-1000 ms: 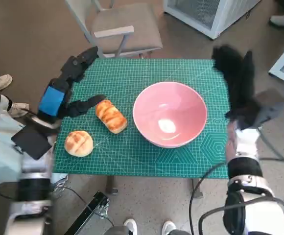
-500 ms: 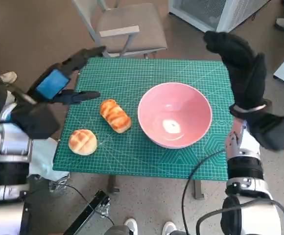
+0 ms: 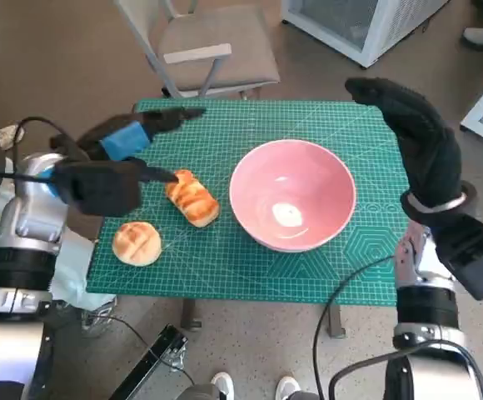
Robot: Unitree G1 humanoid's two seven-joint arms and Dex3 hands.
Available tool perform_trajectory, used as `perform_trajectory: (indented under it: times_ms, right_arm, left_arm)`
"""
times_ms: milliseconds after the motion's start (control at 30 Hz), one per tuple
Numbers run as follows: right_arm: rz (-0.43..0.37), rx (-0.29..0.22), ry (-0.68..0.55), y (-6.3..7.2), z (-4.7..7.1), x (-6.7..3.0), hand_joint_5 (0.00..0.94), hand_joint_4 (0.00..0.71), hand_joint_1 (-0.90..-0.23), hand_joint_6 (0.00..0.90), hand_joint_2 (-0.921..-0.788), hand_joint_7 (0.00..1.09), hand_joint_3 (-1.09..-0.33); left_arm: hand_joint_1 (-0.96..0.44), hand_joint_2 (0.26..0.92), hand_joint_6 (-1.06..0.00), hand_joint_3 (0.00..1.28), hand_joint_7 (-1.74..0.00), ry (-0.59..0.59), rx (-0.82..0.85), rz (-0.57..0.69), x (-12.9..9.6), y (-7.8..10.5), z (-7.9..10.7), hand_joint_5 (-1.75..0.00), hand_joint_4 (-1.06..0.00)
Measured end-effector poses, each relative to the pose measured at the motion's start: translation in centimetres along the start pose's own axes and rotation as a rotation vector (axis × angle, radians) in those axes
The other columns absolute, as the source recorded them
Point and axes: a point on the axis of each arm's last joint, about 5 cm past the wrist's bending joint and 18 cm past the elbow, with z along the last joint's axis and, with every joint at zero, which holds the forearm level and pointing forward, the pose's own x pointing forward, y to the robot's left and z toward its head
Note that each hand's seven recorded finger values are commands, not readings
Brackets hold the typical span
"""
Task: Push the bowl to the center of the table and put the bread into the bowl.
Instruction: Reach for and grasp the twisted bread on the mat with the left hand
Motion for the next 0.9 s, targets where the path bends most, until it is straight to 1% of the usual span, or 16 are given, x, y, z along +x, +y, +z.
perform_trajectory:
  times_ms: [200,433,767,900]
  right_arm:
    - [0.003,0.004,0.000,0.0,0.2,0.02,0.000,0.274,-0.705,0.005,-0.921,0.65,-0.709]
    - [0.005,0.004,-0.003,0.1,0.3,-0.04,0.001,0.275,-0.694,0.002,-0.921,0.66,-0.714]
    - [-0.008,0.013,-0.010,0.0,0.3,-0.18,0.001,0.277,-0.680,0.000,-0.921,0.67,-0.716]
    - [-0.007,0.013,-0.013,0.1,0.4,-0.24,0.002,0.277,-0.673,0.001,-0.921,0.67,-0.714]
  left_arm:
    - [-0.10,0.800,-0.25,0.00,-0.06,0.095,0.089,-0.103,1.2,-0.4,0.0,0.00,-0.13]
    - [-0.10,0.800,-0.25,0.00,-0.05,0.196,0.190,-0.193,2.4,-1.1,-0.2,0.00,-0.12]
    - [-0.09,0.796,-0.27,0.01,-0.04,0.297,0.214,-0.259,3.6,-2.5,-0.6,0.00,-0.13]
    - [-0.08,0.796,-0.28,0.01,-0.03,0.333,0.227,-0.287,4.2,-3.3,-0.6,0.00,-0.13]
